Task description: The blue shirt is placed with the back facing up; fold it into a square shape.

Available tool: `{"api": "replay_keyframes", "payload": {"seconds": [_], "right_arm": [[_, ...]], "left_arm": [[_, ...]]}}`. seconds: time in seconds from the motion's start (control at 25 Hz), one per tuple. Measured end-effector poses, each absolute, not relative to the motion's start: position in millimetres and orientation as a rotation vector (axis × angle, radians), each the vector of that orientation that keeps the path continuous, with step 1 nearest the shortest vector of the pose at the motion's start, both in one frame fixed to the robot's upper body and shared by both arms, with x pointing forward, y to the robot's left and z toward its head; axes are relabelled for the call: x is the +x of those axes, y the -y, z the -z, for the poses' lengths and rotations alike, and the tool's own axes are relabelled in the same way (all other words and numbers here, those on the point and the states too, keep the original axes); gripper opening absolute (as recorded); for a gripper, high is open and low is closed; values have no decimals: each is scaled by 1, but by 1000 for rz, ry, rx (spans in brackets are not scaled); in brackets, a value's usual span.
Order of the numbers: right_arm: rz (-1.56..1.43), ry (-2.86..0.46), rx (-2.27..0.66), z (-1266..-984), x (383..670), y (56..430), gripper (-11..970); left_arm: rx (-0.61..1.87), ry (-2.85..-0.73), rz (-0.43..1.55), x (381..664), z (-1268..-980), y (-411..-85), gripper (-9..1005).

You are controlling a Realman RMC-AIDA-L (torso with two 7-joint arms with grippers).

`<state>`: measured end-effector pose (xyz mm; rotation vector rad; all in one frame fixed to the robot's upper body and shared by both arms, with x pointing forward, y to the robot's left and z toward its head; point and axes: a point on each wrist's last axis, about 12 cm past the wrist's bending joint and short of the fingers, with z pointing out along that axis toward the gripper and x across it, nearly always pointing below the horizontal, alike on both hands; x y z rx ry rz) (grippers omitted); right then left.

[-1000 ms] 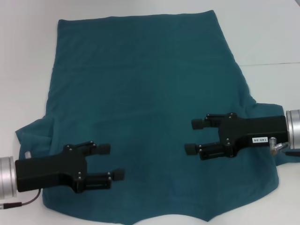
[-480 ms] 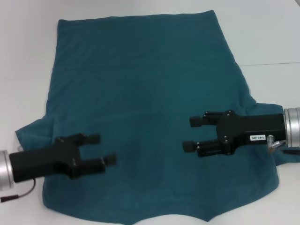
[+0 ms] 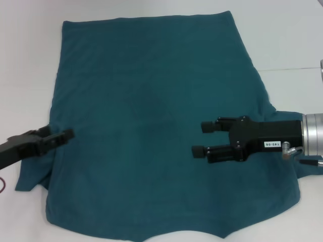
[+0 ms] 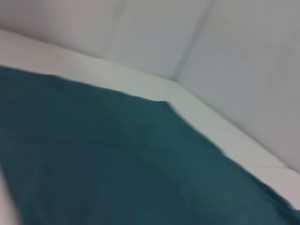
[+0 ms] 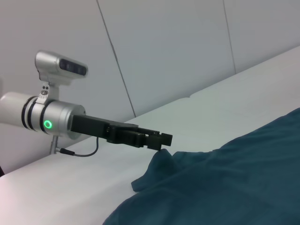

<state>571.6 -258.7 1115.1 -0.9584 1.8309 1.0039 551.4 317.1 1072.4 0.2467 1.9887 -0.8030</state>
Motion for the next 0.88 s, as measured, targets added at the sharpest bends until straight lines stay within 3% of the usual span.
{"api": "replay_keyframes", "payload": {"seconds": [0.4, 0.88], "right_arm": [[-1018, -1838, -941, -1116, 574, 254, 915], [-1017, -1838, -934, -1117, 575, 255, 915]], "left_arm": [[21, -2052, 663, 554, -1057, -335, 874], [-79, -2078, 612, 540, -1045, -350, 870]]}}
